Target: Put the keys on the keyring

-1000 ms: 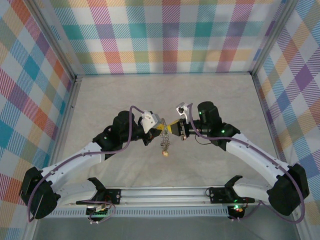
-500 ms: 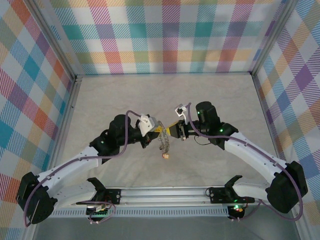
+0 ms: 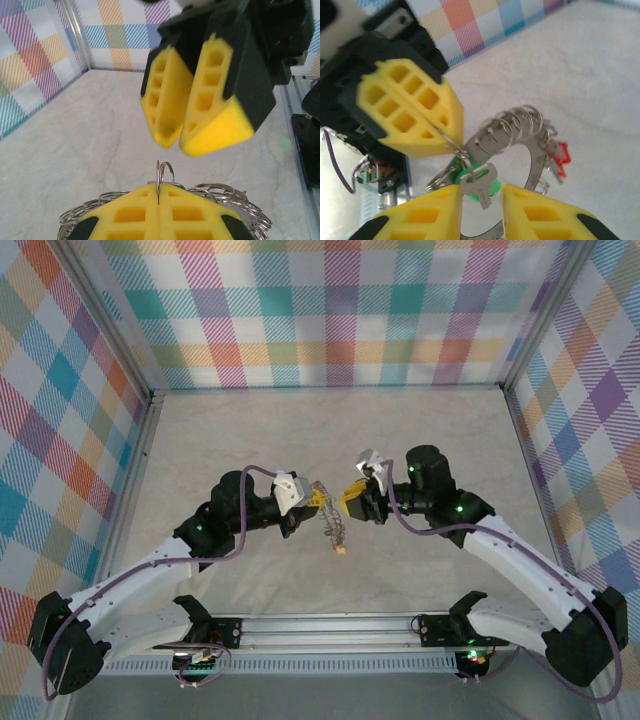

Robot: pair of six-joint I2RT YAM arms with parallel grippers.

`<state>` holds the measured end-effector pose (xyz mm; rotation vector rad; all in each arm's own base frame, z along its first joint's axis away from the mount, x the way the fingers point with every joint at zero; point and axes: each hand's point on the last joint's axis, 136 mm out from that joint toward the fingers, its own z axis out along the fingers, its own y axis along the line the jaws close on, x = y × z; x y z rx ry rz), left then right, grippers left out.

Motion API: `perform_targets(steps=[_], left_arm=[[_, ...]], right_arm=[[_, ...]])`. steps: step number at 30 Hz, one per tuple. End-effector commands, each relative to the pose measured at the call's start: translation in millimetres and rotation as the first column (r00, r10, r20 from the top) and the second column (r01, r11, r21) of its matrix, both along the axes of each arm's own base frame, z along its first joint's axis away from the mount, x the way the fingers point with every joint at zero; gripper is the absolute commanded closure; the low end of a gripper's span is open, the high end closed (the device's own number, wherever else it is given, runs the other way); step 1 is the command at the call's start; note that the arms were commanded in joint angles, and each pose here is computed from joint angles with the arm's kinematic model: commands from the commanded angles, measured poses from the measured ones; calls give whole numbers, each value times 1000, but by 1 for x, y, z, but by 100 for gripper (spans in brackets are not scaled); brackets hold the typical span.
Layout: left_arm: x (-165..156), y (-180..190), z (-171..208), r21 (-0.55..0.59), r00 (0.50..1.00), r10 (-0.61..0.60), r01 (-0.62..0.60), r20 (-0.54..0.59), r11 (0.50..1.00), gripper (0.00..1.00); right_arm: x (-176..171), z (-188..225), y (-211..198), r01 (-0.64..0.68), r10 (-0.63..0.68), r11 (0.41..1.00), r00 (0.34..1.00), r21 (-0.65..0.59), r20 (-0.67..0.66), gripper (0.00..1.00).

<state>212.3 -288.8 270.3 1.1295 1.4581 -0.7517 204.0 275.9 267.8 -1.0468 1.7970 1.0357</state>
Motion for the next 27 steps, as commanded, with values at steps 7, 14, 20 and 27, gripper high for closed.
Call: perform_targets(steps=[7, 14, 20, 27], left_arm=[[-23, -10, 27, -67, 983, -161, 167, 94, 984, 100], [-27, -19, 28, -44, 970, -228, 232, 82, 972, 100], [-20, -22, 26, -36, 974, -216, 219, 66, 975, 100], [-19, -24, 26, -47, 974, -217, 220, 60, 974, 100]], right_arm=[[-19, 25, -4, -160, 164, 986, 929, -39, 332, 71], [-23, 17, 0, -208, 221, 975, 922, -75, 319, 71], [-28, 9, -1, -221, 238, 971, 922, -89, 305, 69], [-28, 2, -3, -216, 239, 970, 931, -109, 276, 66]])
